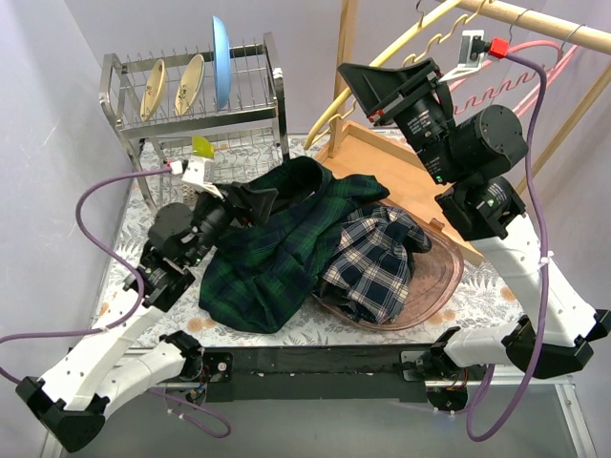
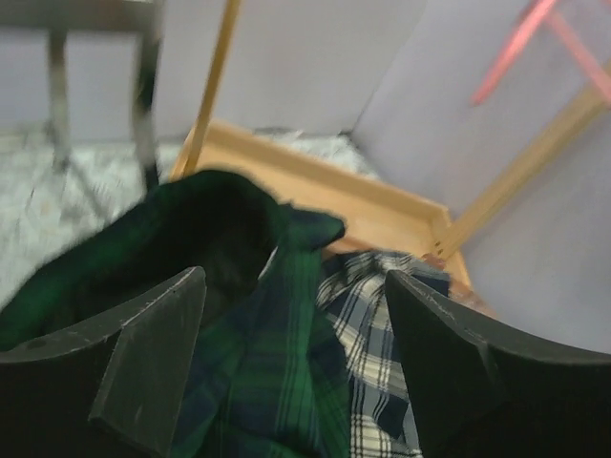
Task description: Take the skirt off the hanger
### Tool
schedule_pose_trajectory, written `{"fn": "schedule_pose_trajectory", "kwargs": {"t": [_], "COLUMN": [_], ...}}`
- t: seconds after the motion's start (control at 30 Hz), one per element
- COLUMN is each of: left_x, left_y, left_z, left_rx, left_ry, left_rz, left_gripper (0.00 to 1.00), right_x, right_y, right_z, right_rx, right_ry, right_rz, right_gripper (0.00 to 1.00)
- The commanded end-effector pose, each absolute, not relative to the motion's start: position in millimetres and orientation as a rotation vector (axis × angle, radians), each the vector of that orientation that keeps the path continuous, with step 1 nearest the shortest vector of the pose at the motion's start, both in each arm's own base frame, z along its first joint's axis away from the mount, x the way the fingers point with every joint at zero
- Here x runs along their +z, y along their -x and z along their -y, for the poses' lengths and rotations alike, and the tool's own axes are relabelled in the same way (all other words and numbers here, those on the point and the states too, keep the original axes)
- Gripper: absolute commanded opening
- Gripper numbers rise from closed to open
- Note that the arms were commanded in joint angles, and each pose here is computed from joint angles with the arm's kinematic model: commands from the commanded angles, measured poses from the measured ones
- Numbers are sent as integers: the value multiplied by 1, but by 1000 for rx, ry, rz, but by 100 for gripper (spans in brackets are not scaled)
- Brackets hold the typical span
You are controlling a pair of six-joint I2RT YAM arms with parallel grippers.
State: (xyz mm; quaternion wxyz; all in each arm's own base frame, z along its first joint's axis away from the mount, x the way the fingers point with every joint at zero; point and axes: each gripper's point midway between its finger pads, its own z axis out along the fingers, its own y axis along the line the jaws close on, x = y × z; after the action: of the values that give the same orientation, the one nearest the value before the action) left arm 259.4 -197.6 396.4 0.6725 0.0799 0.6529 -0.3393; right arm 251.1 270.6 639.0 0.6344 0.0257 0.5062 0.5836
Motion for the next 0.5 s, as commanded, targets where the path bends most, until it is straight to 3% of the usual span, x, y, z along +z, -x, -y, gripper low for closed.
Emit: {"fn": "schedule_pose_trajectory", "kwargs": {"t": [0.0,0.3,0.47], "left_x": [312,222,177], "left_y": [-283,-301,-307], "left_z": [174,169,175], "left_rx": [-664,-407,-322], "left_ry": [166,86,-12], "left_rz": [-1736,-1953,-2067], "left_gripper": [78,96,98], "right_x": [658,664,664], "right_y": [-231,-215,-209], "right_z": [-255,-243,-234], "right_rx": [1327,1316,1304], "right_ry": [-6,33,27], "right_rz": [-1053,-1037,-1020], "right_gripper": [1,1,1]}}
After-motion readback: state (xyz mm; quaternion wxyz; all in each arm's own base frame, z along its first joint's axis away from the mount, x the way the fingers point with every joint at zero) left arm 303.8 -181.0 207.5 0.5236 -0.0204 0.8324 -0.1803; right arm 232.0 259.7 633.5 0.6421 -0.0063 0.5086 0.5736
